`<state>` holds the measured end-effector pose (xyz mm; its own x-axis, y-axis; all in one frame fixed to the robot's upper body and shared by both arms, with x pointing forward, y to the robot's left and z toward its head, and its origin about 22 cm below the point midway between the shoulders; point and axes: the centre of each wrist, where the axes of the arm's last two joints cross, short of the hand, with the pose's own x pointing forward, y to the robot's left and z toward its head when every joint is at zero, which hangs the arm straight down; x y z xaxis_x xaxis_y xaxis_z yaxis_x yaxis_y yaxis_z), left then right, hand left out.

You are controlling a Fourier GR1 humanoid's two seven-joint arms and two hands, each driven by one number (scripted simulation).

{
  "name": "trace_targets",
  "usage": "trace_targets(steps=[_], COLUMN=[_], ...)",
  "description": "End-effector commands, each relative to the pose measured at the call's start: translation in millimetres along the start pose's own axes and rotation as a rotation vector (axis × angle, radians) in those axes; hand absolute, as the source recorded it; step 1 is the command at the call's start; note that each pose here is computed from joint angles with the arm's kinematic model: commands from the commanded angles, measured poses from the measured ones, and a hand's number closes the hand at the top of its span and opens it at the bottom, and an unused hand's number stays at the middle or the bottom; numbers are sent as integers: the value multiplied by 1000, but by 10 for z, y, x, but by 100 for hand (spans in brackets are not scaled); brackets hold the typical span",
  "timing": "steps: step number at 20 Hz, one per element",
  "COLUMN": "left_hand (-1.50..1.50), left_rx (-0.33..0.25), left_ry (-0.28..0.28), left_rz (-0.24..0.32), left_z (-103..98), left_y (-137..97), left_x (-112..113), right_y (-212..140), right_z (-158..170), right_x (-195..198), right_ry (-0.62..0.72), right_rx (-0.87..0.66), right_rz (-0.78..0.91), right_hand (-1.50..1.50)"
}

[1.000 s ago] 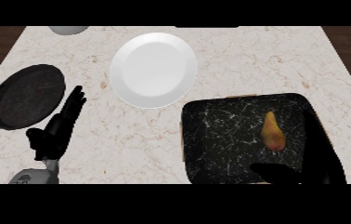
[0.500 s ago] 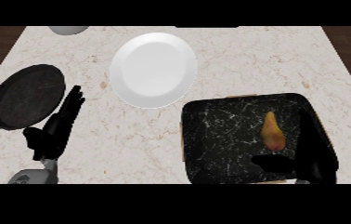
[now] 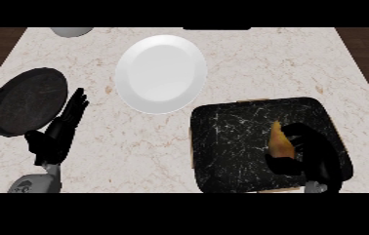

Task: Pick the pear from the tray and place it in the plate

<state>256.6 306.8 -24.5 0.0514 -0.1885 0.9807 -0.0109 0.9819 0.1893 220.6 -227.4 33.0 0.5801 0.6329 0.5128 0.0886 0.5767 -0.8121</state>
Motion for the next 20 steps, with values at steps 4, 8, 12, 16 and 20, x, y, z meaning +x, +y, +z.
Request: trace_targets(steps=[4, 8, 12, 16, 20], left_hand=[0, 0, 0, 0, 0], left_rx=[-23, -17, -57, -27, -1], left_ry=[16, -16, -40, -4, -5], left_rz=[13, 14, -1, 0, -8], left_z=[21, 20, -111, -12, -38], left_y=[-37, -57, -177, -1, -86], left_x=[13, 30, 192, 42, 24], right_y=[135, -7, -387, -475, -527], right_z=[-110, -494, -881, -1035, -1017], right_x=[117, 27, 213, 334, 460], right_ry=[-70, -273, -472, -667, -744], right_rx=[-60, 39, 115, 66, 48], right_rz=[22, 190, 345, 302, 295], right_hand=[150, 150, 150, 150, 150])
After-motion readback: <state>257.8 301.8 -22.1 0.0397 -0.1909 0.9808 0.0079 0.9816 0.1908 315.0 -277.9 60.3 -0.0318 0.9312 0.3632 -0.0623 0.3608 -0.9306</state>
